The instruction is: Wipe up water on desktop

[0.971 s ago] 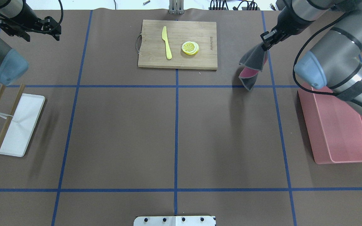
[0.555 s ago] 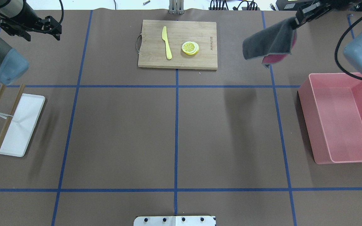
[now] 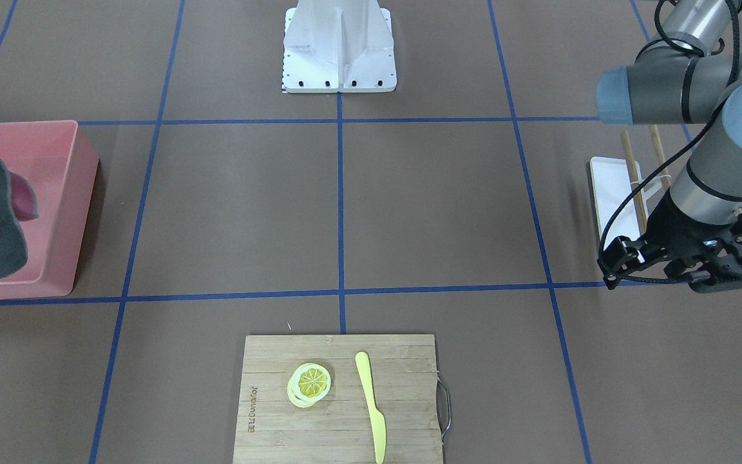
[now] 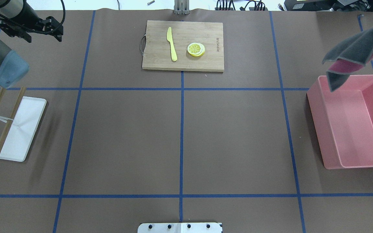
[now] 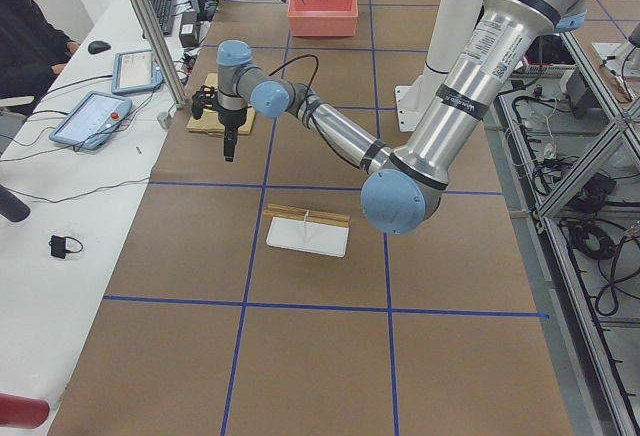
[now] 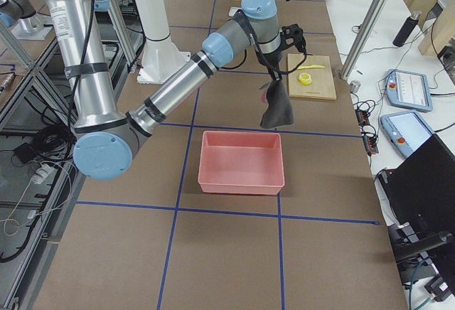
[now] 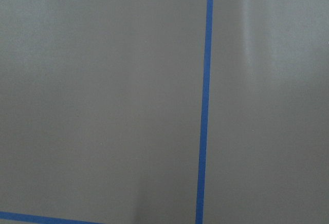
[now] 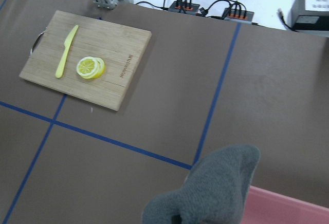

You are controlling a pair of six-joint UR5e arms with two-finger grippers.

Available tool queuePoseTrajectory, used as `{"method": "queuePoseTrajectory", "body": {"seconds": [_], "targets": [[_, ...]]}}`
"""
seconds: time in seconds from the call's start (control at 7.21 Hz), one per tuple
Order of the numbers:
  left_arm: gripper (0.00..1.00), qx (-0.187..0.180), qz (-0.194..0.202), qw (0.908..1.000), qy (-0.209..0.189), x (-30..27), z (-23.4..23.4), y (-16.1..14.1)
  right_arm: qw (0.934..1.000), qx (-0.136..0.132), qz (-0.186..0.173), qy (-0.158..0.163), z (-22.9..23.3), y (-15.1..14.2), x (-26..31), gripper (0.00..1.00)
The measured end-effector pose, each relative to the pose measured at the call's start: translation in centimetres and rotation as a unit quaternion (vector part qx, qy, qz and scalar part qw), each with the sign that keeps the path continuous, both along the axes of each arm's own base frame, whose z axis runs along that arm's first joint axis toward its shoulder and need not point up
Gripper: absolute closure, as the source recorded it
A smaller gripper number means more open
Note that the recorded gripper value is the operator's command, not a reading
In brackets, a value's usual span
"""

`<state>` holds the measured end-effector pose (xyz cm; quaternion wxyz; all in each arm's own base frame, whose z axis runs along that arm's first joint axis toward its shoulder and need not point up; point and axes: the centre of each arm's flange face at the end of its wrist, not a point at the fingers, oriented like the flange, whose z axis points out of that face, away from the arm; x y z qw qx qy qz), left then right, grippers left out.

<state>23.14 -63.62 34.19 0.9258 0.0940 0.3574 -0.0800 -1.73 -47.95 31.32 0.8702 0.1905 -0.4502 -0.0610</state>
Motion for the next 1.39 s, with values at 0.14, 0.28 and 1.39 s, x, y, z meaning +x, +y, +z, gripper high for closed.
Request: {"method": "queuePoseTrajectory", "body": {"seconds": [0.14, 0.28, 1.39], "targets": [[0.02, 0.001, 0.0, 1.0, 0.001, 0.0, -0.1, 0.1, 0.9998, -0.012, -0.01, 0.015, 3.7, 1.3, 0.9, 0.84], [0.02, 0.002, 0.0, 1.0, 0.001, -0.1, -0.1, 0.2, 0.9991, -0.028, -0.018, 0.025, 6.5, 2.3, 1.2, 0.01], [0.02, 0.009, 0.052, 0.9986, 0.006, -15.3, 4.1, 2.8, 0.982, -0.172, -0.014, 0.078, 22.2, 1.3, 1.7, 0.0]]}}
